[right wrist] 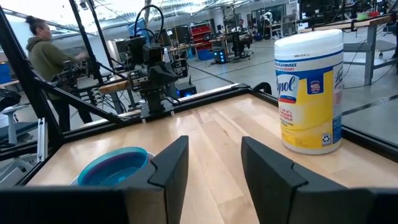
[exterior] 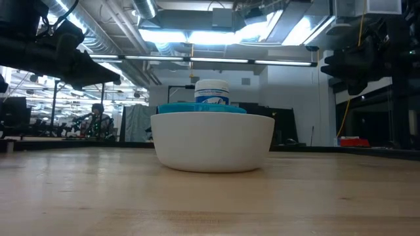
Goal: Nest bowls inside each other
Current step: Return to Home Position
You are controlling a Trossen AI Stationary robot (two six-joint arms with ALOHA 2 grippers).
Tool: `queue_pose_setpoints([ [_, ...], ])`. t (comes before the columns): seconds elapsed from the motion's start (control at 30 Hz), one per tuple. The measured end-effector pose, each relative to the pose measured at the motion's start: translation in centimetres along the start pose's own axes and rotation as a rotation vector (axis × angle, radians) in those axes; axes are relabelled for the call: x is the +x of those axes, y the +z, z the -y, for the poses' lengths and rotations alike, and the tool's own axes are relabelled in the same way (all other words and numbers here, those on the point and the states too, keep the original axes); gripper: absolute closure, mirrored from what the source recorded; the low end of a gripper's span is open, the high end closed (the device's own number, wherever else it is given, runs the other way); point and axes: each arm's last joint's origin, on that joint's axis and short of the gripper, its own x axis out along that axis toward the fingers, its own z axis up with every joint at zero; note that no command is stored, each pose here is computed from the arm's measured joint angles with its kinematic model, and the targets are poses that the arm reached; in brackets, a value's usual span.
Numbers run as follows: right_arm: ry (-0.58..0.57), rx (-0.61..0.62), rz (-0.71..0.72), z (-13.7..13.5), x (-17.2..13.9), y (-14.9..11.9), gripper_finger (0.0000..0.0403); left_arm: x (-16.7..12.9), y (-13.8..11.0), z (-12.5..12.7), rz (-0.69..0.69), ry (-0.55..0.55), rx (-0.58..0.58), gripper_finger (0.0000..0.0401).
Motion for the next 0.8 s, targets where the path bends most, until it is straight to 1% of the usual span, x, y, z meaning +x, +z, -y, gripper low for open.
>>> queue_pose_setpoints([
  [0.17, 0.0, 0.0, 0.0, 0.0, 0.0, 0.0, 0.0255, 0.0, 0.0, 0.0, 0.0, 0.0, 0.0, 0.0391],
  [0.8, 0.0, 0.0, 0.0, 0.0, 0.0, 0.01, 0.0298, 0.0, 0.0, 0.0, 0.0, 0.0, 0.0, 0.0392],
])
